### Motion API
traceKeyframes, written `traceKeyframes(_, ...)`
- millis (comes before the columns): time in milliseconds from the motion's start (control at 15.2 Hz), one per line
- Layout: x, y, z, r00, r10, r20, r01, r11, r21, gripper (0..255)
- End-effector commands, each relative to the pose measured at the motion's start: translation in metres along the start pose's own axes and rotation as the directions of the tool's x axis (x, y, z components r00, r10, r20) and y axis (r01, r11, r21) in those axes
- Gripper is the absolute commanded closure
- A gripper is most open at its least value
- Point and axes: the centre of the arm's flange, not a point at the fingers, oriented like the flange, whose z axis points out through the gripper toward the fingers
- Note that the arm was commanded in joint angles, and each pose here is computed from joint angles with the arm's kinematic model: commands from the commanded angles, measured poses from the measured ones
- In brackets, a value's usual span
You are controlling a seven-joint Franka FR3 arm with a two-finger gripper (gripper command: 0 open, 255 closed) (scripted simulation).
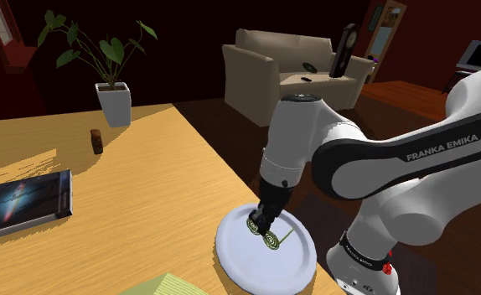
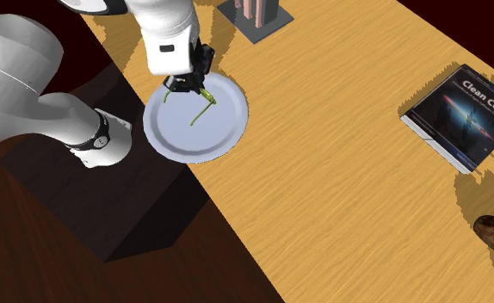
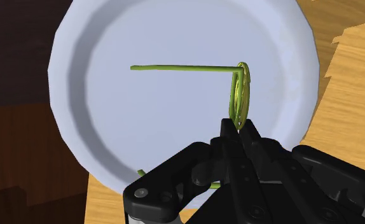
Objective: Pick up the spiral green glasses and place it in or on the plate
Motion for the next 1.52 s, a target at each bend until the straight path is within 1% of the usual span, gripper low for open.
traceKeyframes(0,0.0,0.001,0.011,1.0,0.0,-0.001,0.0,1.0,0.0,255)
traceKeyframes(462,0.001,0.003,0.046,1.0,0.0,-0.001,0.0,1.0,0.0,255)
traceKeyframes(924,0.001,0.003,0.046,1.0,0.0,-0.001,0.0,1.0,0.0,255)
traceKeyframes(990,0.001,0.003,0.046,1.0,0.0,-0.001,0.0,1.0,0.0,0)
traceKeyframes(1320,0.001,0.003,0.046,1.0,0.0,-0.001,0.0,1.0,0.0,0)
traceKeyframes(1452,0.001,0.003,0.019,1.0,0.0,-0.001,0.0,1.0,0.0,0)
